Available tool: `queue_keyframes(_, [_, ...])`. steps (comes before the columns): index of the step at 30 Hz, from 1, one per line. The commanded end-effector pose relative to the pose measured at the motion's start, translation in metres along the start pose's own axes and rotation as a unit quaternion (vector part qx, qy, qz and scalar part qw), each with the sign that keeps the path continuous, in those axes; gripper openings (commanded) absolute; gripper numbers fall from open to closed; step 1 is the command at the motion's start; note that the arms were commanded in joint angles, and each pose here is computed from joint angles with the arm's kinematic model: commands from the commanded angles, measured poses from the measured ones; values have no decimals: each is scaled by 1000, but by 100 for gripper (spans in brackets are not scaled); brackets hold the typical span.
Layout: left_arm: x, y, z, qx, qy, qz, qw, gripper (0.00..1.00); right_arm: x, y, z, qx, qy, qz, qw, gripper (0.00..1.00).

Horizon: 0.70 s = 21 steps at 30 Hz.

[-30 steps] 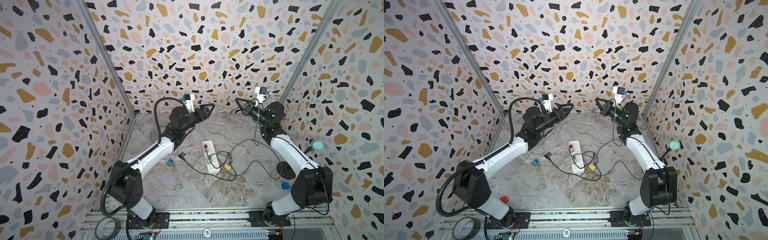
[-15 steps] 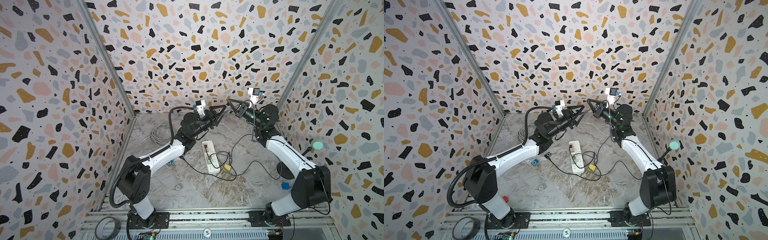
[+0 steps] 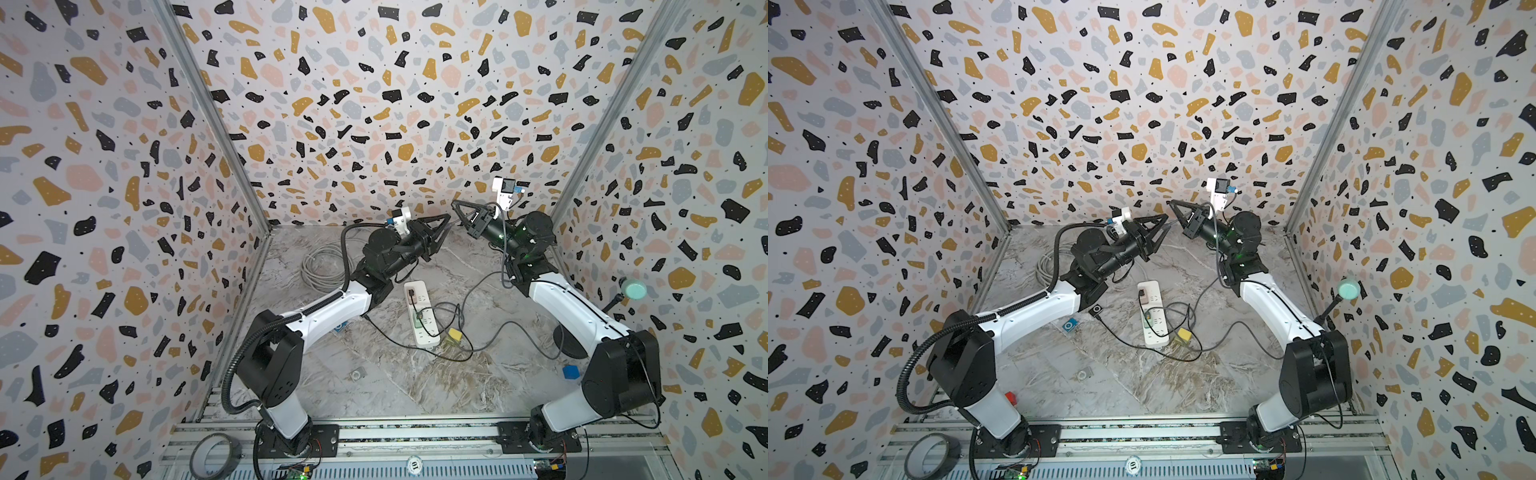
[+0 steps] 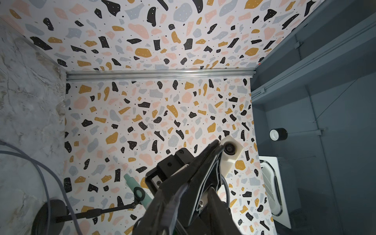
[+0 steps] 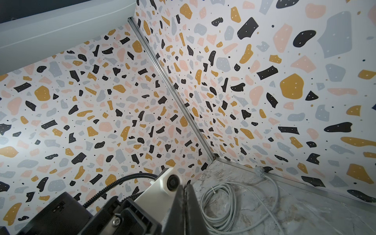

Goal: Charge mp3
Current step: Pick up the charging cable from the center of the board.

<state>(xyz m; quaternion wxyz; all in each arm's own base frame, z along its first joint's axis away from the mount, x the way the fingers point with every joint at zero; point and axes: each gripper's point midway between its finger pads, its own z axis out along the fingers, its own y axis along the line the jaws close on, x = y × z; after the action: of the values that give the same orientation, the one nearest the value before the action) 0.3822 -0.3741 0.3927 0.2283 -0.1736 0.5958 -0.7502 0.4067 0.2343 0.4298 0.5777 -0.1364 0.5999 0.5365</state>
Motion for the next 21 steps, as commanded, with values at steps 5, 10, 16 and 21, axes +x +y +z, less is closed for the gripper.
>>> queue_keyframes(5, [2,-16,7,23,8,8,1000,0,-11,19,-5,-19,-18,-17,1000,0])
queue_keyframes(10, [-10,-13,6,21,-2,18,1000,0,-3,21,-10,-25,-5,-9,1000,4])
queue_keyframes(16, [-85,-25,-23,-28,-82,117,989,0,90,-65,-59,173,170,135,961,65])
queue_keyframes(21, [-122,-41,-28,-58,-108,197,973,0,190,-110,-156,308,245,272,878,70])
